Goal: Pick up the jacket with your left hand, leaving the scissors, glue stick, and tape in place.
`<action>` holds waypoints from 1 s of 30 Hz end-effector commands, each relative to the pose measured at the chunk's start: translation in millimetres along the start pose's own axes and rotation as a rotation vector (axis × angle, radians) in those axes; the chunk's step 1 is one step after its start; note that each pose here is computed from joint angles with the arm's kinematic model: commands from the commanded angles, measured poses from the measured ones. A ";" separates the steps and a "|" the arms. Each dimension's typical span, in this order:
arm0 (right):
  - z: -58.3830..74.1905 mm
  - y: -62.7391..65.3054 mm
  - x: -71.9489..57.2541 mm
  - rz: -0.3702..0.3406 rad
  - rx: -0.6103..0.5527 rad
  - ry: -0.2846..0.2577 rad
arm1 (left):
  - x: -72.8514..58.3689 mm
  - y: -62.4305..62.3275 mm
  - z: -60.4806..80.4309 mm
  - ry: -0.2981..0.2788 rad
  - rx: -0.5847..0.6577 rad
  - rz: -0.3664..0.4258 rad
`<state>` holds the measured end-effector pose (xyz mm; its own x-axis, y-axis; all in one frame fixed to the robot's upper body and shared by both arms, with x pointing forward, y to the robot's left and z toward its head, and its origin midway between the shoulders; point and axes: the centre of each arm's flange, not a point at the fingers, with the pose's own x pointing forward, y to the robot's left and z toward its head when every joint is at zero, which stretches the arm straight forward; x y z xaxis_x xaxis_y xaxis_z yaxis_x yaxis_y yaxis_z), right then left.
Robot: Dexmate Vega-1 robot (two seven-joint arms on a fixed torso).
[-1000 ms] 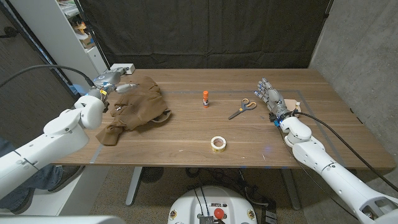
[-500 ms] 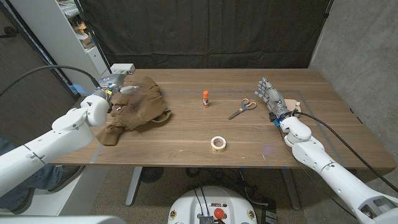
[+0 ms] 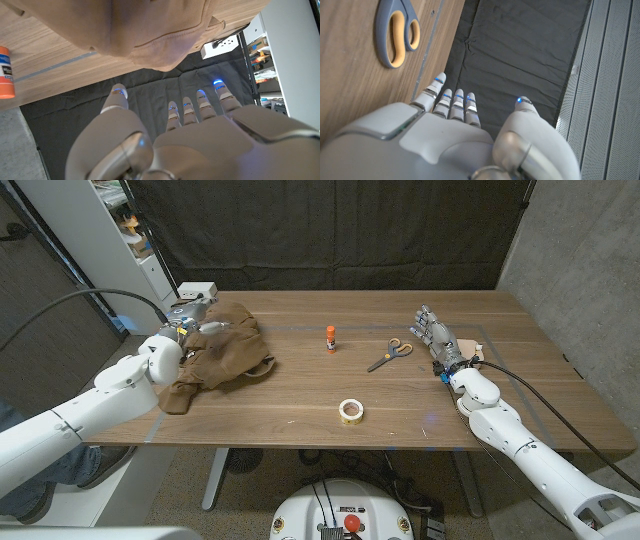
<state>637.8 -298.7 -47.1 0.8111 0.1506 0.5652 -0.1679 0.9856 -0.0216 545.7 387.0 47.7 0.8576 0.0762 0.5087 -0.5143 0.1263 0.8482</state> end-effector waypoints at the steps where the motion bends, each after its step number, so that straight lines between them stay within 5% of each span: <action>1: -2.1 -1.3 0.0 -0.002 0.002 0.003 | 7.7 -20.3 7.1 -0.010 -0.006 -0.041; 30: -3.2 -3.0 -0.8 0.014 0.002 0.009 | 1.2 -47.1 12.4 0.017 0.007 -0.138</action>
<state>639.9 -300.0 -50.0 0.8128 0.1587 0.5604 -0.1769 0.9840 -0.0221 569.3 372.0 21.3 0.9060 0.0709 0.4173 -0.4232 0.1241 0.8975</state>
